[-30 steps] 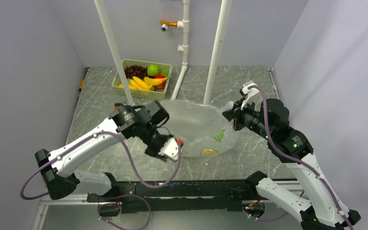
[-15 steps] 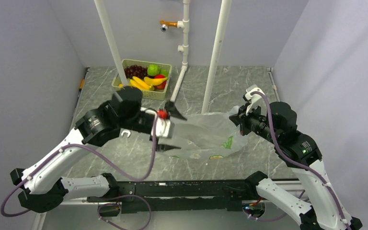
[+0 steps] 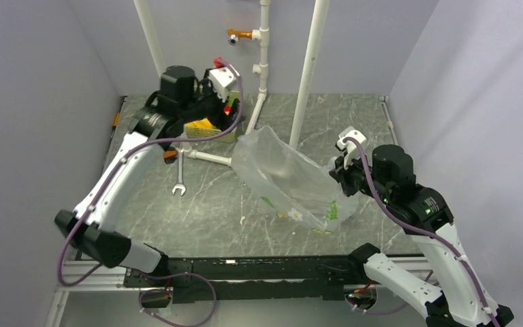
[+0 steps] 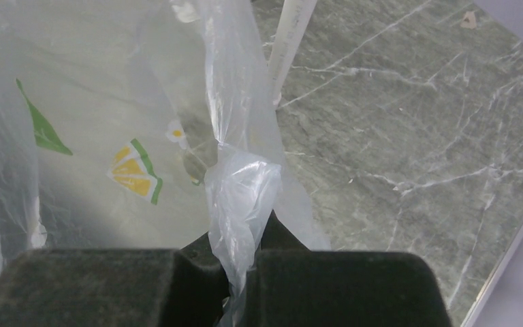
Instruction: Place the fake fruits into the plastic bag and tie a complex knot
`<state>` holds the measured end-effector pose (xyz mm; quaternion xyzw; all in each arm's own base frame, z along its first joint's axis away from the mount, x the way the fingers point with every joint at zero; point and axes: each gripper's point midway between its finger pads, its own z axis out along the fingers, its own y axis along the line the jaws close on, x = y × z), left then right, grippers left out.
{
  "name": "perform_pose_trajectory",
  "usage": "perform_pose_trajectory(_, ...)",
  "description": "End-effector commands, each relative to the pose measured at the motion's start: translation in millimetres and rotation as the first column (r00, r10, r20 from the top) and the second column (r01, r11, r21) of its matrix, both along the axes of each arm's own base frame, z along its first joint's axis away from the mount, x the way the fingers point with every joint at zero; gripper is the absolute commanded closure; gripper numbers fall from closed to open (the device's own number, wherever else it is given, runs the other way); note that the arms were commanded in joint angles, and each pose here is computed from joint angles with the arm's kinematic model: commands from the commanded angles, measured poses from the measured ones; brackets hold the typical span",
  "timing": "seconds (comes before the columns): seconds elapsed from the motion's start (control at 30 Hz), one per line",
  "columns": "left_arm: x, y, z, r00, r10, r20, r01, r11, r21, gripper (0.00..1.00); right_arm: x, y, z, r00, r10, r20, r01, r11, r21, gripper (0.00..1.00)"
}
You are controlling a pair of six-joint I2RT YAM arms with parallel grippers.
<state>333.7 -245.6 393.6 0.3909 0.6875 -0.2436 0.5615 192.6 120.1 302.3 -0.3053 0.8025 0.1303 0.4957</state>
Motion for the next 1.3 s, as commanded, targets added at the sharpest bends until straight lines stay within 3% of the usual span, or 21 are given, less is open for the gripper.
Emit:
perform_pose_trajectory(0.0, 65, 40, -48, 0.971, 0.226, 0.080, -0.239, 0.930, 0.278, 0.19, 5, -5, -2, 0.999, -0.002, 0.047, 0.004, 0.999, -0.034, 1.00)
perform_pose_trajectory(0.13, 111, 39, -63, 0.948, 0.303, 0.092, -0.316, 0.891, 0.325, 0.24, 6, -13, -5, 0.997, -0.033, 0.066, 0.036, 0.998, -0.052, 1.00)
perform_pose_trajectory(0.4, 186, 40, -132, 0.947, 0.307, 0.095, -0.316, 0.838, 0.444, 0.23, 14, -20, 32, 0.980, -0.077, 0.183, 0.083, 0.996, -0.022, 1.00)
perform_pose_trajectory(0.6, 229, 52, -178, 0.971, 0.220, 0.090, -0.236, 0.835, 0.496, 0.18, 19, -10, 48, 0.981, -0.010, 0.196, 0.017, 0.999, -0.032, 1.00)
perform_pose_trajectory(0.7, 241, 50, -194, 0.982, 0.160, 0.098, -0.188, 0.817, 0.545, 0.17, 23, -7, 52, 0.984, -0.004, 0.180, 0.011, 0.999, -0.041, 1.00)
perform_pose_trajectory(0.87, 229, 36, -226, 0.999, 0.041, 0.023, -0.047, 0.829, 0.557, 0.13, 23, -2, 58, 0.985, -0.013, 0.171, 0.012, 1.000, 0.009, 1.00)
perform_pose_trajectory(1.03, 226, 33, -254, 1.000, 0.015, -0.005, -0.009, 0.824, 0.566, 0.10, 22, -5, 54, 0.986, -0.025, 0.165, 0.024, 1.000, 0.011, 1.00)
perform_pose_trajectory(1.1, 231, 34, -264, 1.000, 0.011, -0.005, -0.006, 0.808, 0.589, 0.15, 22, -7, 53, 0.987, -0.028, 0.160, 0.028, 1.000, -0.001, 1.00)
perform_pose_trajectory(1.27, 242, 41, -267, 0.999, 0.030, 0.016, -0.033, 0.785, 0.619, 0.42, 20, -7, 51, 0.989, -0.013, 0.147, 0.016, 1.000, -0.022, 1.00)
